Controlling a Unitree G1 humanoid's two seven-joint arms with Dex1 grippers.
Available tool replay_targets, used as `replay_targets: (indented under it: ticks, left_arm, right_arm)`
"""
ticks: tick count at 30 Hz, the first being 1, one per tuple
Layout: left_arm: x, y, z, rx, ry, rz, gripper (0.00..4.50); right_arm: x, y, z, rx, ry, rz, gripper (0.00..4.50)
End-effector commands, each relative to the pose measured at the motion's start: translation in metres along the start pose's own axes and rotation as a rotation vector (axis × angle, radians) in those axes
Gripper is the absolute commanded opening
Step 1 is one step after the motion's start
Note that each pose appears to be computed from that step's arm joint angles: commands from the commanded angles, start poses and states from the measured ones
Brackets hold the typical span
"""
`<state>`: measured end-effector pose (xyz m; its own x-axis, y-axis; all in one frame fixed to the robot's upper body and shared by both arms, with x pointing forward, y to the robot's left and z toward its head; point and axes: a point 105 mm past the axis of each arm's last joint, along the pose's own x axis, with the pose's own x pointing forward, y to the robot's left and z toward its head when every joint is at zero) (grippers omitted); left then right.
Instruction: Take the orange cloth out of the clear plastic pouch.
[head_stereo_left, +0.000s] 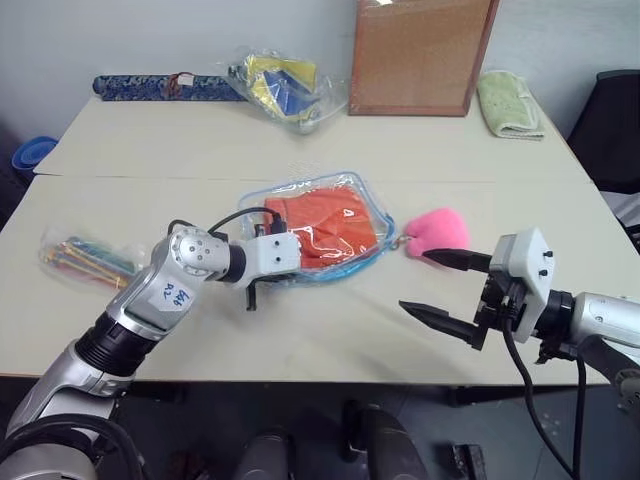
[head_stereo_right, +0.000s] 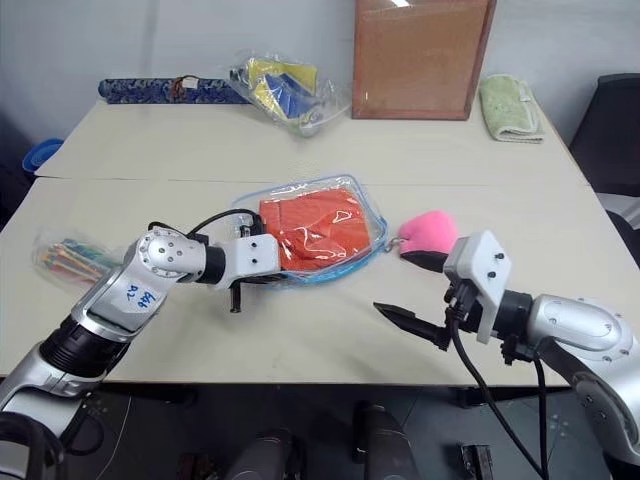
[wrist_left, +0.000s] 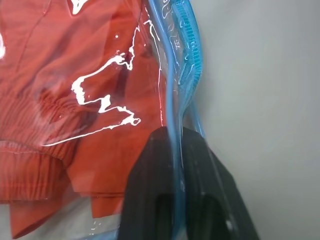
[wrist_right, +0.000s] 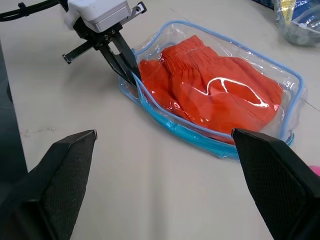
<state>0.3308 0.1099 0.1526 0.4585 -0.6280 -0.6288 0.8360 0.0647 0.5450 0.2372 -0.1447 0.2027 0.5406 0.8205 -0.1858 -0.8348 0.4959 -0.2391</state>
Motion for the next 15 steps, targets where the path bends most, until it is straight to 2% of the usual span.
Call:
replay_targets:
  ticks: [1, 5, 9, 15]
  left_arm:
    - [-0.012, 0.007, 0.005, 0.118, -0.047, 0.005, 0.05]
    - [-0.022, 0.006, 0.003, 0.236, -0.101, -0.045, 0.05]
    - [-0.031, -0.011, -0.006, 0.386, -0.151, -0.148, 0.05]
    - [-0.036, -0.016, -0.029, 0.455, -0.155, -0.182, 0.05]
  right_arm:
    - [-0.006, 0.007, 0.012, -0.027, -0.016, 0.047, 4.50]
    - [-0.010, 0.013, 0.011, 0.003, -0.005, 0.092, 4.50]
    - [-0.014, 0.015, 0.011, 0.004, 0.004, 0.099, 4.50]
    - [-0.020, 0.016, 0.006, -0.011, 0.029, 0.089, 4.50]
